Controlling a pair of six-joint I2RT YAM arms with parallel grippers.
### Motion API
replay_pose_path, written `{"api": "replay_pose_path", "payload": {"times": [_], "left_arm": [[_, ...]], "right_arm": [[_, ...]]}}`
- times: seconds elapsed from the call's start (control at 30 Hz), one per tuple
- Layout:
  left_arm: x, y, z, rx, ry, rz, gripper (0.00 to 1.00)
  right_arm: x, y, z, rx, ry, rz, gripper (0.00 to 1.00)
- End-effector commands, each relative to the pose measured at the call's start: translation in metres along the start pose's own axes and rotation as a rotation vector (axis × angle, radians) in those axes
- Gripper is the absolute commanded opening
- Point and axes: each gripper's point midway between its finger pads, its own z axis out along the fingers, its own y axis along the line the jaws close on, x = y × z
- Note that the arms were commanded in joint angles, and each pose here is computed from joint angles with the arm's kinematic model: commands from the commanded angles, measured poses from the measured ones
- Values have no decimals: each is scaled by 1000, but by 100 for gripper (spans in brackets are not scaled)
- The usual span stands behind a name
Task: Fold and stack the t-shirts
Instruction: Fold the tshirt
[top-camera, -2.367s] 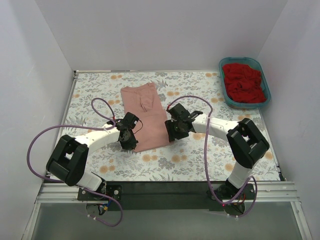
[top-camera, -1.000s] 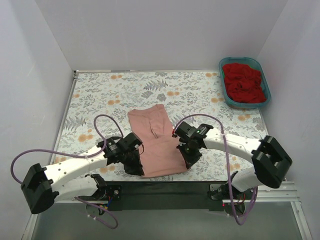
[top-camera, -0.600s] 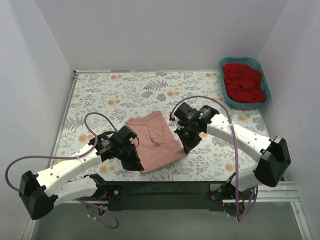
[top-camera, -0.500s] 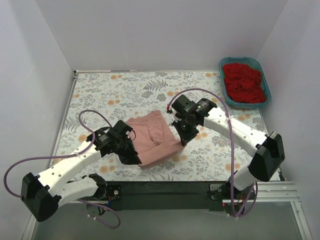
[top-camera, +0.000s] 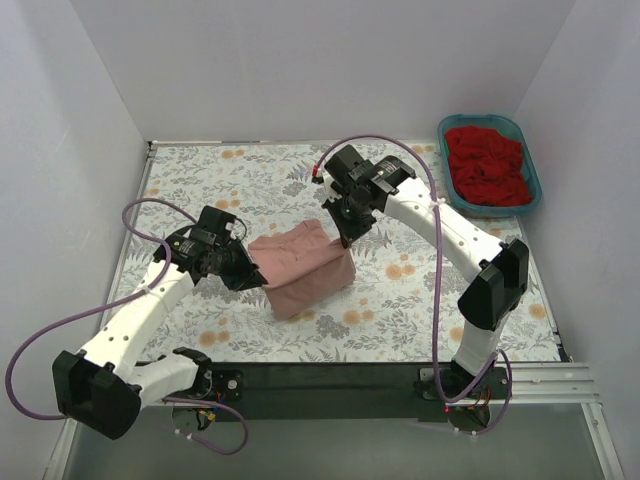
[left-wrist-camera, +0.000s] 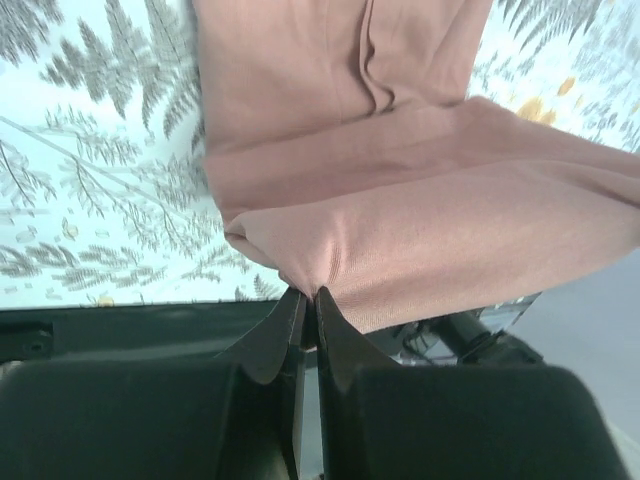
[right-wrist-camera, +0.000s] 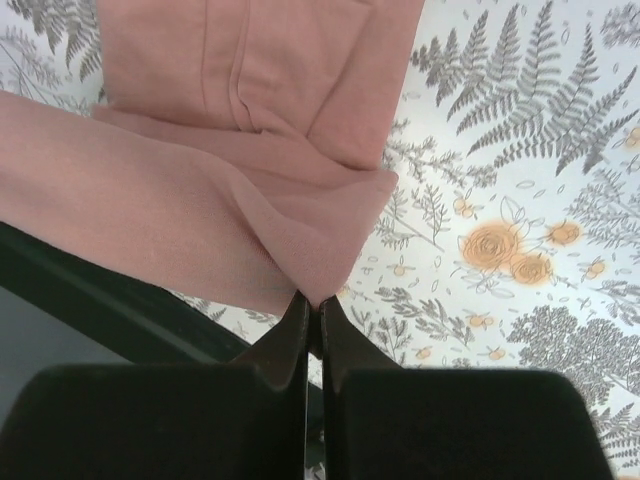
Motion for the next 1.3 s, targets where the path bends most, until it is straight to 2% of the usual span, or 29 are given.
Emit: {"api": "replay_pose_path", "payload": {"times": [0.0,0.57,0.87,1.27], "left_arm": [[-24,-3,-2,20,-55,16,0],[-107,9,36,-6,-183,-23,0],[-138,25,76,-48,-264,-21,0],[-145,38,100,-57,-307,-31,0]], "right_arm": [[-24,-10,-2,28,-41,-28,1],[-106,-33,51,48,-210,-10,1],[-111,-56,117,59,-217,53,1],[-102,-64,152,21,-246,84,1]]}}
